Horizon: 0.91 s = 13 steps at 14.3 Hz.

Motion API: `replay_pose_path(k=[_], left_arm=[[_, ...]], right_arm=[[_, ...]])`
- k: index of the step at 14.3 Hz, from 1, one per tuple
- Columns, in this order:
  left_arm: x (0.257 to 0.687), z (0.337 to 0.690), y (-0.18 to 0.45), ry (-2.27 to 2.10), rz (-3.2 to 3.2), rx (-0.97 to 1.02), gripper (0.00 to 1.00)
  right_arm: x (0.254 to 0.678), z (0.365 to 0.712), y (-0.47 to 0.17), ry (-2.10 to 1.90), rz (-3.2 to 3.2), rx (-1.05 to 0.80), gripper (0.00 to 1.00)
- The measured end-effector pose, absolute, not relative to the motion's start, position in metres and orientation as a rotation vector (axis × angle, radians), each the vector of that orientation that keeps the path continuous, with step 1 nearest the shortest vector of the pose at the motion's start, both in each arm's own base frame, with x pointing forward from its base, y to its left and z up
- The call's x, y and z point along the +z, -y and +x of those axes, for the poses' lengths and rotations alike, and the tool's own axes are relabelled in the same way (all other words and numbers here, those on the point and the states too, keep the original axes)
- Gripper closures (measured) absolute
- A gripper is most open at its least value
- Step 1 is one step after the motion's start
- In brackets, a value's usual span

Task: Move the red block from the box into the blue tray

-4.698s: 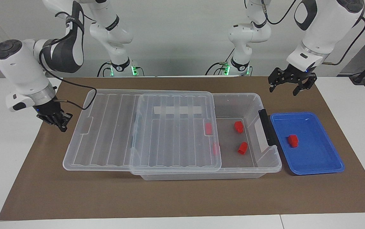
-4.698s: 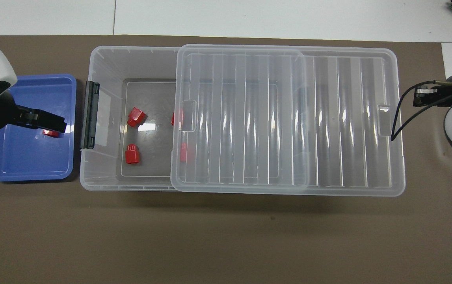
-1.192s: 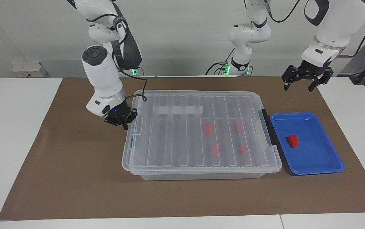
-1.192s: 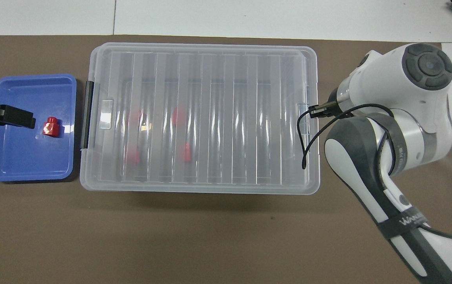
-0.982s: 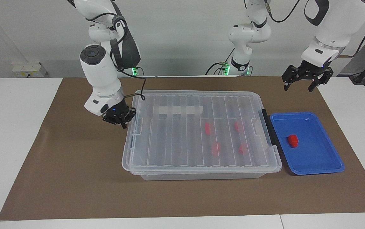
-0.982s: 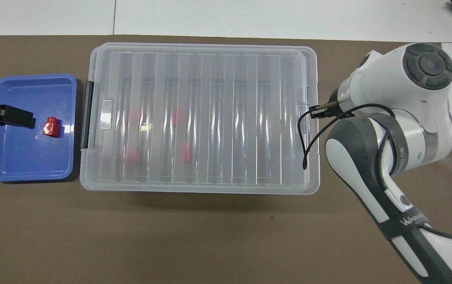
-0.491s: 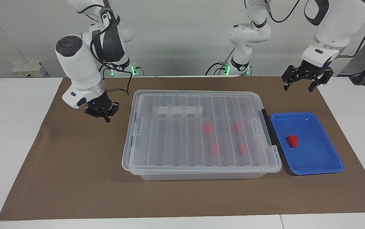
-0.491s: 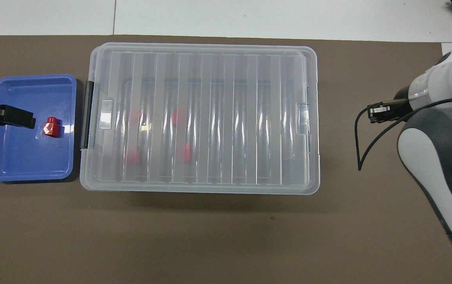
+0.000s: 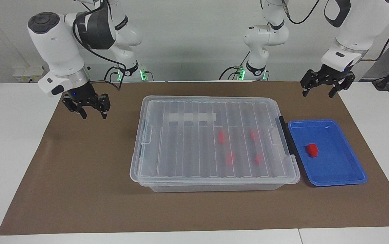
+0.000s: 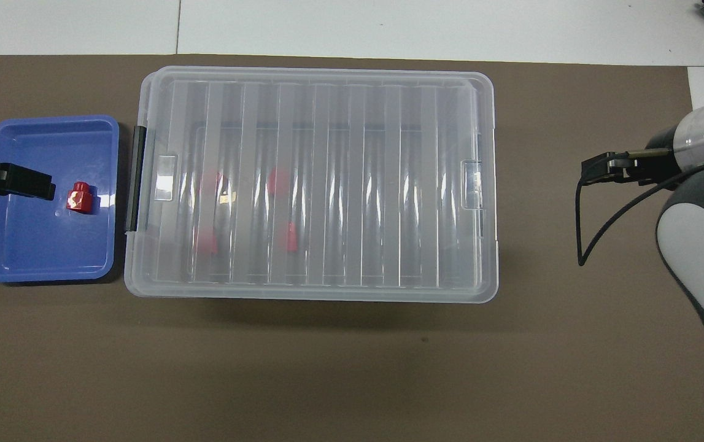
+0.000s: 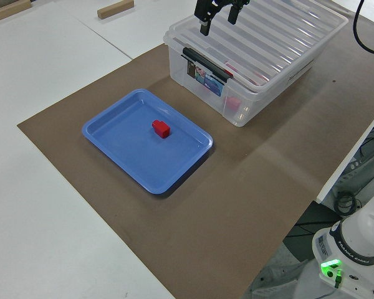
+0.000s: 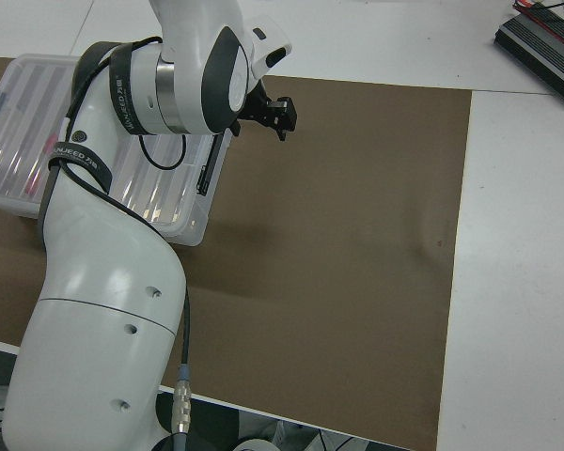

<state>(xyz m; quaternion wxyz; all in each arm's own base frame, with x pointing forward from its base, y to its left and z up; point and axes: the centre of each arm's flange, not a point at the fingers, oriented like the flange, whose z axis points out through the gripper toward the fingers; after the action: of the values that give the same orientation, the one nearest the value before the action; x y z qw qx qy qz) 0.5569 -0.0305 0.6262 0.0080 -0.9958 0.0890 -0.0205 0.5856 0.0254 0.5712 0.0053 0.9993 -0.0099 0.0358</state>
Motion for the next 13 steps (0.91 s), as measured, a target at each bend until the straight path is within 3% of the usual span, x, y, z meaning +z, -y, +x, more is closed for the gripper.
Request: replay_pose_path(k=[1, 9, 13], left_arm=[[0.626, 0.557, 0.031, -0.278, -3.112, -0.064, 0.00], [0.626, 0.557, 0.031, -0.278, -3.112, -0.064, 0.00], [0.626, 0.557, 0.031, -0.278, -3.112, -0.064, 0.00]], right_arm=[[0.577, 0.585, -0.025, 0.032, 3.129, 0.115, 0.00], [0.618, 0.566, 0.001, 0.124, 3.116, 0.101, 0.00], [0.627, 0.545, 0.008, 0.147, 3.114, -0.003, 0.00]])
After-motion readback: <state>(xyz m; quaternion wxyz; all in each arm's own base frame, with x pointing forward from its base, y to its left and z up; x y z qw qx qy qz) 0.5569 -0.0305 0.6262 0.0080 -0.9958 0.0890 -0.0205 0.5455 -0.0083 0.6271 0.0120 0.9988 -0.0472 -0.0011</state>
